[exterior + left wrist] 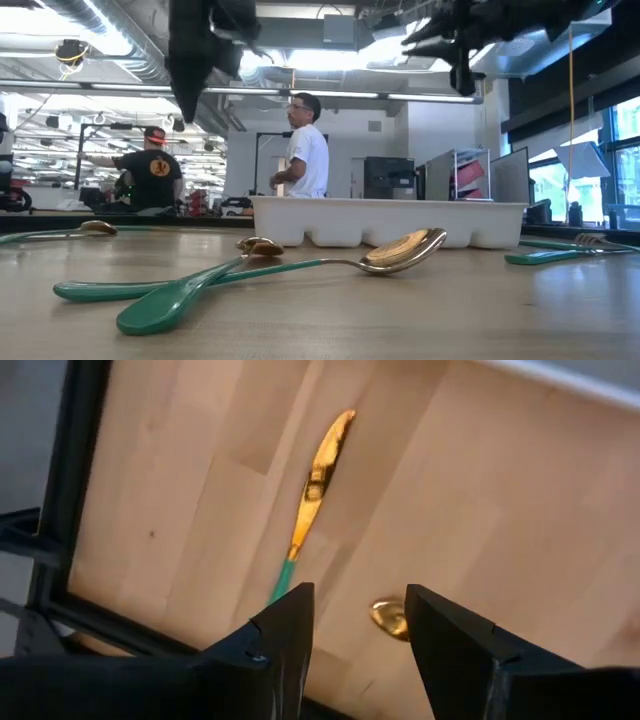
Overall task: Sort silverware
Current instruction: Put the top left knife into the silverware organizer
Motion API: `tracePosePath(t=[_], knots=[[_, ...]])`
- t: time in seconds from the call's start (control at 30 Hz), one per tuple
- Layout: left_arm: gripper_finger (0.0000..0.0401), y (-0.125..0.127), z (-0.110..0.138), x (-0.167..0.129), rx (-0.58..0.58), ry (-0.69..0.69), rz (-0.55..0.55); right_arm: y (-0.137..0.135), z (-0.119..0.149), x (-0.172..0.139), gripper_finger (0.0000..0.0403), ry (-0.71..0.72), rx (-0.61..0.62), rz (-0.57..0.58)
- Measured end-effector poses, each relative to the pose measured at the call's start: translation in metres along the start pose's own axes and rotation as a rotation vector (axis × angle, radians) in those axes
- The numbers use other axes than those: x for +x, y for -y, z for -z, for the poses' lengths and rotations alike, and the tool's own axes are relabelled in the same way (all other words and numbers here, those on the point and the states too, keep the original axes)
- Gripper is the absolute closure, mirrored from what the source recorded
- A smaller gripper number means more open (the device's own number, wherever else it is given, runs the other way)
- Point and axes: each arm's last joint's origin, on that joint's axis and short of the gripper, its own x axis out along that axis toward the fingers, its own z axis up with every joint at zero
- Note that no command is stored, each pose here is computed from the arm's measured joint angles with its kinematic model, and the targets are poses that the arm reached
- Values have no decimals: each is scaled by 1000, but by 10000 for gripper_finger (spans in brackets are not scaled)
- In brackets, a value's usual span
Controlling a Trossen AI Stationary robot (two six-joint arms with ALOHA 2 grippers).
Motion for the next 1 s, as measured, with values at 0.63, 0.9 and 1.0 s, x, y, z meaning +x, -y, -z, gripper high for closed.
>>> tracePosePath(t=[0.63,0.9,1.0], knots=[[248,-23,13,112,49,-312,58,-11,-4,-19,343,50,-89,-45],[248,-36,15,140,-1,-181,27,-10,-4,-19,343,56,-99,-39],[248,-35,16,143,44,-174,28,-10,-4,-19,343,56,-99,-38]])
